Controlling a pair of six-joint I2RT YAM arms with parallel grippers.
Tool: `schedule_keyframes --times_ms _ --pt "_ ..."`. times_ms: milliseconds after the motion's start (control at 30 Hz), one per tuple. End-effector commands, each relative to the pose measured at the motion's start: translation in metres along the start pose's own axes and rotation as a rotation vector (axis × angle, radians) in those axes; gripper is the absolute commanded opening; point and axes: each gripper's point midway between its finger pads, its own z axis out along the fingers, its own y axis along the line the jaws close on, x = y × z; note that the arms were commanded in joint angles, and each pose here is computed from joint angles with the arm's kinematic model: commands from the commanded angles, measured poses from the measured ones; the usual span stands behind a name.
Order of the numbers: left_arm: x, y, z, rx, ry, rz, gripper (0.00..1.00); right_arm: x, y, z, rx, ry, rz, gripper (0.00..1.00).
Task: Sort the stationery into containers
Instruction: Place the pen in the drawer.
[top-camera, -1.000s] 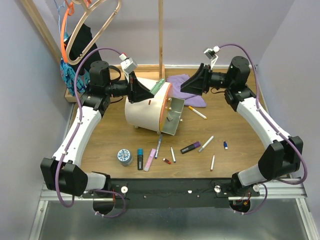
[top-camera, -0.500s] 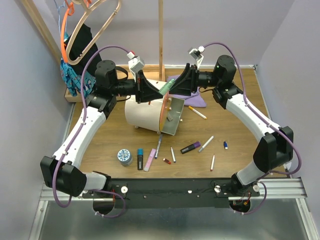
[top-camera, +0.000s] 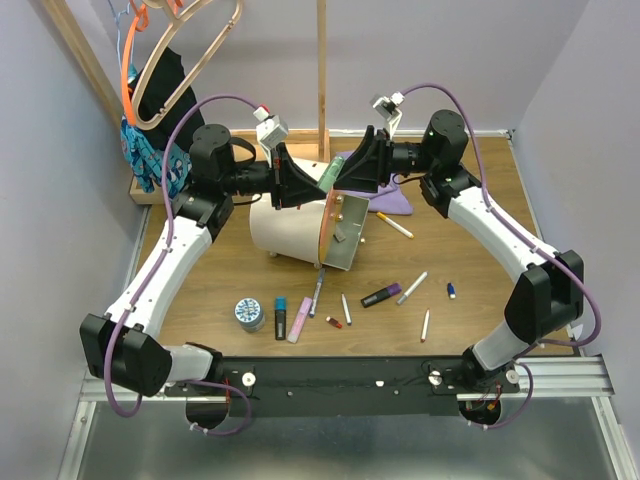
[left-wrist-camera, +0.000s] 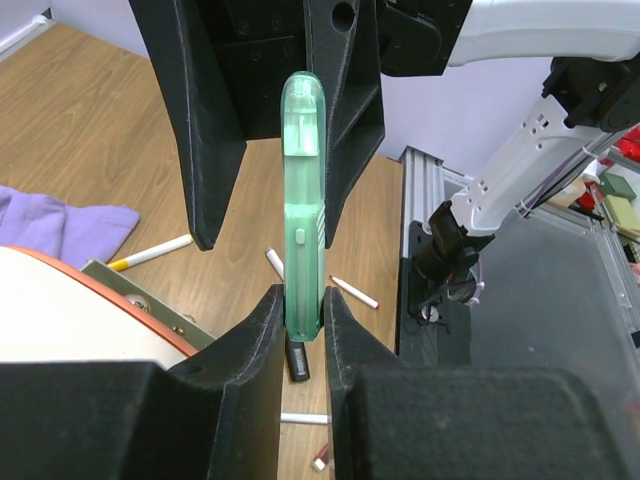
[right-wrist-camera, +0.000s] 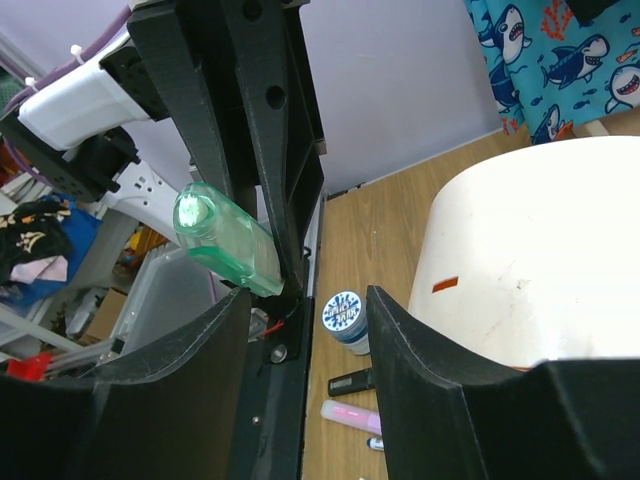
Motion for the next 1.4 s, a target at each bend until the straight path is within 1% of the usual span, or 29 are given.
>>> schedule_keyframes --times_ms 0,133,300,433,667,1000,1100,1133,1200,1233,1267,1300,1333,1367 --pt "0.001 0.007 0.001 -0.032 -0.014 -0.046 0.00 -0.020 0.030 0.007 -0.045 -0.019 -0.113 0.57" --pt "-0.003 0.016 0.000 -0.047 -0.023 -0.059 0.00 -0.022 0.036 0.006 -0.046 -0.005 -0.127 0.57" --pt "-0.014 0.019 0.000 -0.049 -0.037 -0.063 0.00 -0.021 0.040 0.004 -0.045 -0.001 -0.134 0.57" --pt "-0.014 0.020 0.001 -0.038 -0.031 -0.060 0.00 -0.024 0.040 0.004 -0.035 -0.012 -0.140 0.57" --pt "-0.018 0.016 -0.001 -0.036 -0.033 -0.040 0.00 -0.026 0.025 0.009 -0.014 -0.031 -0.119 0.57" --pt "-0.010 0.011 -0.002 -0.024 -0.025 -0.056 0.00 -0.031 0.002 0.015 0.037 -0.068 -0.107 0.54" --pt "-0.009 0.012 -0.002 -0.026 -0.027 -0.063 0.00 -0.031 0.000 0.017 0.037 -0.065 -0.104 0.39" --pt "-0.009 0.013 -0.001 -0.027 -0.026 -0.067 0.00 -0.031 0.000 0.017 0.040 -0.064 -0.109 0.29" --pt "-0.007 0.013 -0.002 -0.031 -0.025 -0.077 0.00 -0.027 0.001 0.016 0.041 -0.049 -0.105 0.19" --pt "-0.010 0.014 -0.002 -0.037 -0.038 -0.060 0.01 -0.026 0.001 0.014 0.046 -0.047 -0.127 0.11" --pt "-0.009 0.017 -0.002 -0.054 -0.041 -0.067 0.10 -0.024 -0.001 0.012 0.065 -0.044 -0.118 0.08" --pt "-0.010 0.027 -0.003 -0.114 -0.057 -0.060 0.21 -0.026 0.005 0.011 0.069 -0.046 -0.133 0.04" --pt "-0.008 0.030 -0.007 -0.153 -0.053 -0.069 0.45 -0.025 0.004 0.009 0.084 -0.045 -0.159 0.01" --pt "-0.008 0.035 -0.010 -0.191 -0.055 -0.056 0.54 -0.022 -0.002 0.005 0.125 -0.041 -0.140 0.01"
